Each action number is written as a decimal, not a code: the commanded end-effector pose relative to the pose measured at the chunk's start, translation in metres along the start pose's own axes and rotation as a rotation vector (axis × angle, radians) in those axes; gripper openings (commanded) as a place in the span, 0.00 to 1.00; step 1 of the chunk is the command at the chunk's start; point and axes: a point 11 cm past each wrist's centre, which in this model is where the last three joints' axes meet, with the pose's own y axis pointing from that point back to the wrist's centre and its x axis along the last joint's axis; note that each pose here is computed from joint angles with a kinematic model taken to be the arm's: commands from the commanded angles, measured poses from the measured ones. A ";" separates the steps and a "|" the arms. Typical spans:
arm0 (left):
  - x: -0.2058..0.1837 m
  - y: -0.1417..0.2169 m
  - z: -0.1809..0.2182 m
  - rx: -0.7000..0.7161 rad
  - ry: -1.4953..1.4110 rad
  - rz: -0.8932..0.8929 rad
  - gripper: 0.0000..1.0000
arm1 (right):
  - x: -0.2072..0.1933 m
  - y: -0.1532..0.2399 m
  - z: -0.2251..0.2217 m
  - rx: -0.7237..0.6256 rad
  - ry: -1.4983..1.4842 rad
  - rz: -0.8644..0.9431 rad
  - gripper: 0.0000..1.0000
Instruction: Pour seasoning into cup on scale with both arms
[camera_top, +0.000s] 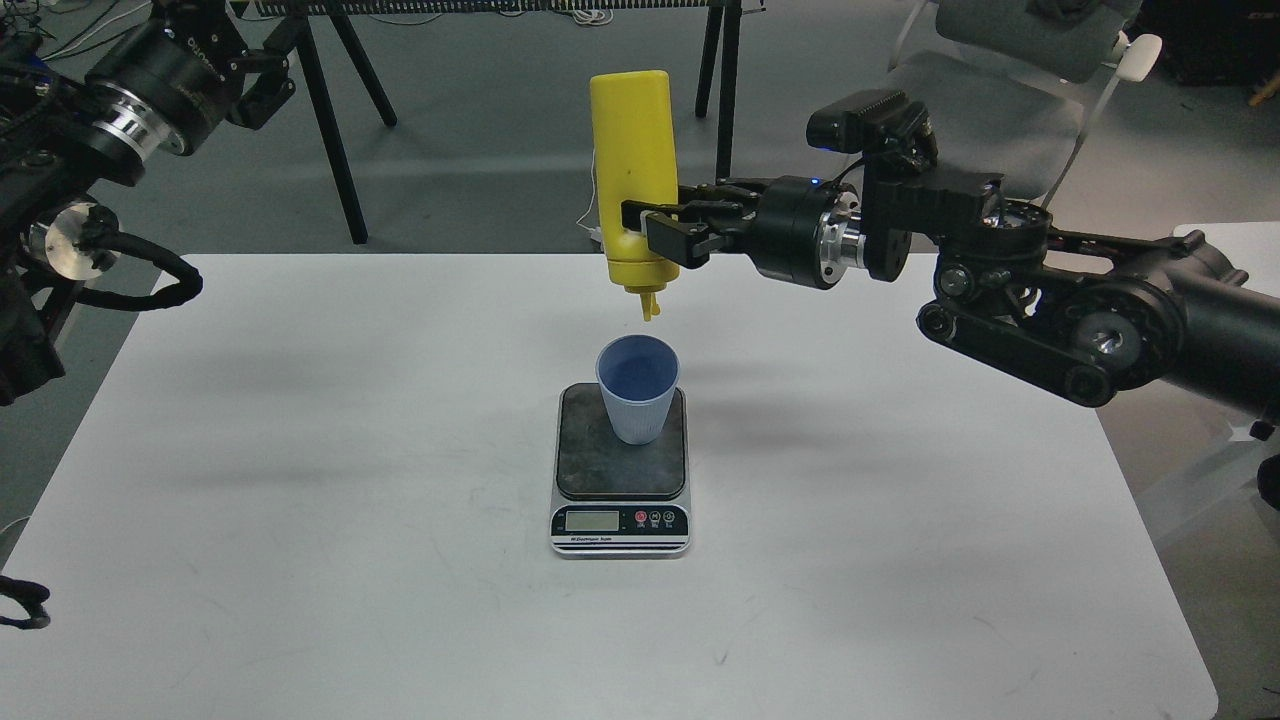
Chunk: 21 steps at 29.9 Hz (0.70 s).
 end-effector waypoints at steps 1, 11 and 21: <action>0.000 0.000 0.000 0.000 0.000 0.000 0.95 | -0.002 0.000 0.001 -0.001 0.001 -0.005 0.46; 0.000 0.001 -0.001 0.002 0.000 0.002 0.95 | -0.009 0.000 0.003 -0.007 0.018 -0.020 0.46; 0.000 0.000 -0.001 0.003 0.000 0.000 0.95 | 0.038 0.026 0.020 -0.001 -0.369 0.155 0.46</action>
